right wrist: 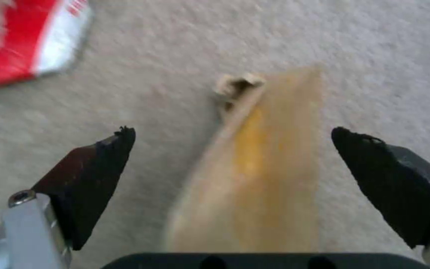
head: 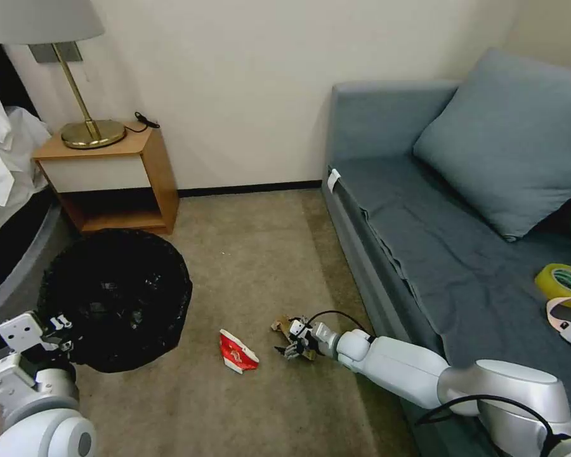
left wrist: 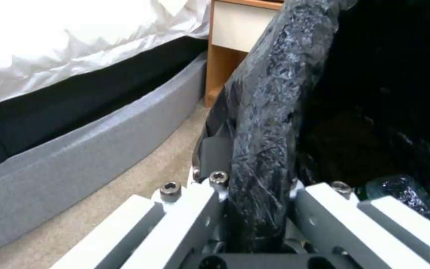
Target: Pick up the trash bin, then pick up the garbage on the floor and place it into the trash bin.
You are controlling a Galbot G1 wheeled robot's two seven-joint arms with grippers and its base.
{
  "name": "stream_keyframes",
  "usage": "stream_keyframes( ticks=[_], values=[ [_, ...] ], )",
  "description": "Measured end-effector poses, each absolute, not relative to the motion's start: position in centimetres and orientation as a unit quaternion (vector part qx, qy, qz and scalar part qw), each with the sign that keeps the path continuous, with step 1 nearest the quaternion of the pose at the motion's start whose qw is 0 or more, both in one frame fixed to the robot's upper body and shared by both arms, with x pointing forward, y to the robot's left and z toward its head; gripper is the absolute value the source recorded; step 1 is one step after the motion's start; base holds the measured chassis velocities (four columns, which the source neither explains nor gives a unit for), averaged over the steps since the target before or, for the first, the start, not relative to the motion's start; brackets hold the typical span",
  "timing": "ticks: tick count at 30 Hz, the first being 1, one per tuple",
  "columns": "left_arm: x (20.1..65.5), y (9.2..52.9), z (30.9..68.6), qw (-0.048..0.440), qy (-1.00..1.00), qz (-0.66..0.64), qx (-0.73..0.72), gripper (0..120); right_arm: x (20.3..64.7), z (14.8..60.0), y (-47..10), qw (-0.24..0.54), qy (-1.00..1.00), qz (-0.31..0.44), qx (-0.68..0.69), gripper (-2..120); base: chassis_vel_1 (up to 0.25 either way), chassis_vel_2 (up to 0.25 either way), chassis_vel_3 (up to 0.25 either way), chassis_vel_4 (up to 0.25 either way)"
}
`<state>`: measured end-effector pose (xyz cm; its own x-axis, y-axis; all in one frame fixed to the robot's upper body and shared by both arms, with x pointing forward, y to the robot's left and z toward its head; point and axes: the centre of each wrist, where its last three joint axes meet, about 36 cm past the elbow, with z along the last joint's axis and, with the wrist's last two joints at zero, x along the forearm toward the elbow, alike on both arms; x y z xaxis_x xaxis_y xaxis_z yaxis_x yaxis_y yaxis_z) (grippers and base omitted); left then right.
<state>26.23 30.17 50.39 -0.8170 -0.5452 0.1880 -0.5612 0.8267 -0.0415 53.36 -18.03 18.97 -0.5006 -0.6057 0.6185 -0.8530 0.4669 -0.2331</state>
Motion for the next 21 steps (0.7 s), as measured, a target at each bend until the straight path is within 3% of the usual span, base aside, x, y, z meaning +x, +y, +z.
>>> stream_keyframes(
  ticks=[15,21],
  values=[
    [26.2,30.0,50.4,0.084,-0.952,0.046,0.29,2,53.1,17.1,-19.3,0.243,-0.824,0.279,0.429,98,0.0,0.0,0.0,0.0],
    [26.2,30.0,50.4,0.083,-0.952,0.045,0.29,2,52.5,16.4,-19.2,0.247,-0.822,0.279,0.431,80,0.0,0.0,0.0,0.0]
  ],
)
